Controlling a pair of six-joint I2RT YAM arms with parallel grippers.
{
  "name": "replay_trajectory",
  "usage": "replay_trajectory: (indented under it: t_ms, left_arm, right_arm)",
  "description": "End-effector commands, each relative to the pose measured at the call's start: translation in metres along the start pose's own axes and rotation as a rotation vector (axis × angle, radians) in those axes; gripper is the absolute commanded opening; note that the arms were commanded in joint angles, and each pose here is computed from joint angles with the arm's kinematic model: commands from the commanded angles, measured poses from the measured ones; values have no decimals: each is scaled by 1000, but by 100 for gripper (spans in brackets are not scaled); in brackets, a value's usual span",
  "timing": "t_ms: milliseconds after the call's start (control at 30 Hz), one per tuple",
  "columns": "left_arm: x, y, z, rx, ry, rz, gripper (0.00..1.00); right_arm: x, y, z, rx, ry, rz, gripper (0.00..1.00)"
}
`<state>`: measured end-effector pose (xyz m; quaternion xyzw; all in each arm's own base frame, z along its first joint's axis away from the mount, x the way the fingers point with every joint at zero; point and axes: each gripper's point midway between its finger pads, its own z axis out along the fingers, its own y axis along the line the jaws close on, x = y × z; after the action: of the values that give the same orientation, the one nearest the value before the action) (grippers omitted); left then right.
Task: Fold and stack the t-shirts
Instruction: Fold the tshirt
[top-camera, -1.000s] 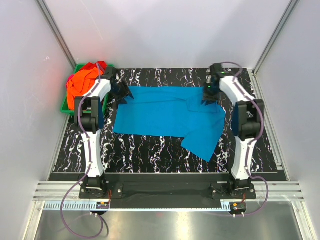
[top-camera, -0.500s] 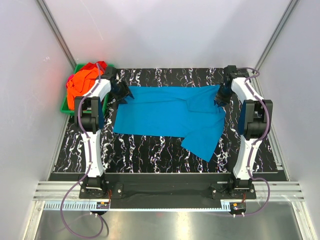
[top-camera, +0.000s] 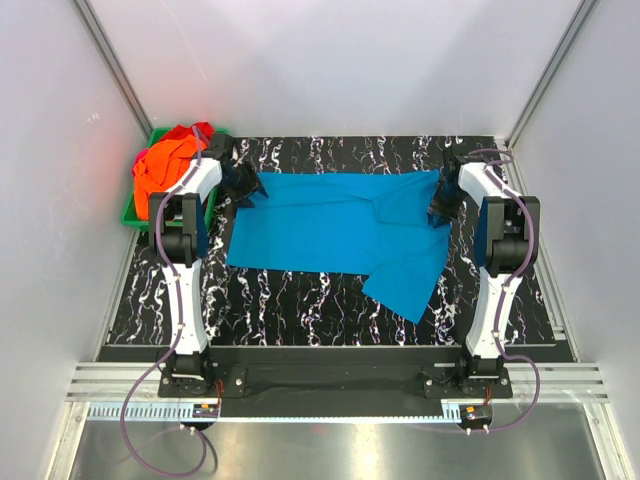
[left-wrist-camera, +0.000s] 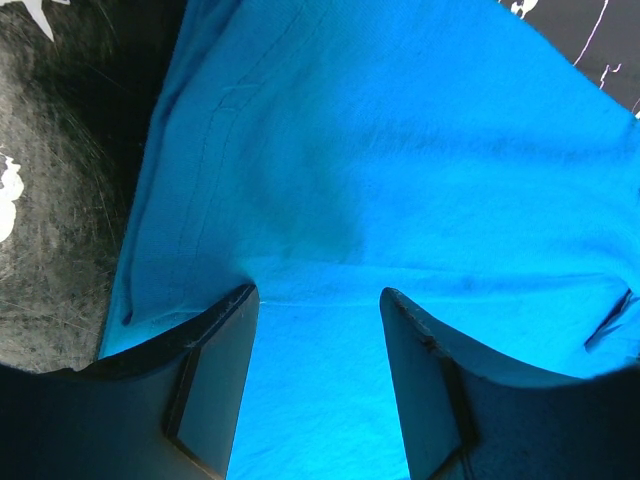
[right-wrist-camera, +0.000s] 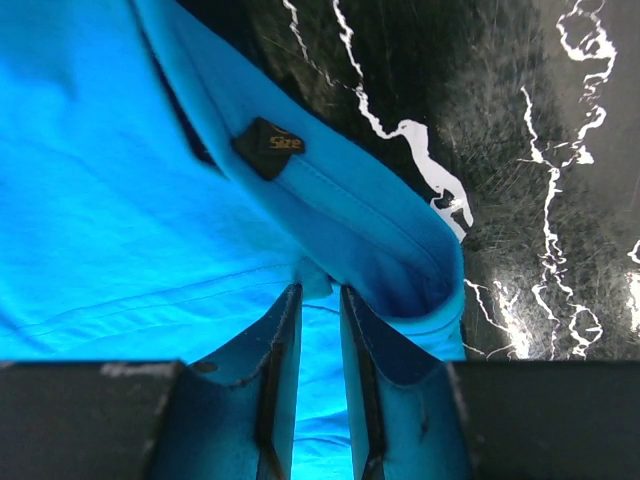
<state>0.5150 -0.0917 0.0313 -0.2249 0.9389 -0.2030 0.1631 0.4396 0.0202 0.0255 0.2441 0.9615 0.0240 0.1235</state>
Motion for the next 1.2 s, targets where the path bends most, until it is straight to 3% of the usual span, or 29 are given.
replay_trajectory:
  t_ms: [0, 333, 1167]
  left_arm:
    - [4, 16, 1, -45, 7, -9, 59]
    - [5, 18, 1, -49, 8, -13, 60]
    - [7, 17, 1, -44, 10, -16, 60]
  right_arm:
    - [0, 1, 7, 0, -12, 7, 29]
    - [-4, 0, 8, 13, -32, 0, 14]
    - [-17, 6, 0, -6, -80, 2, 27]
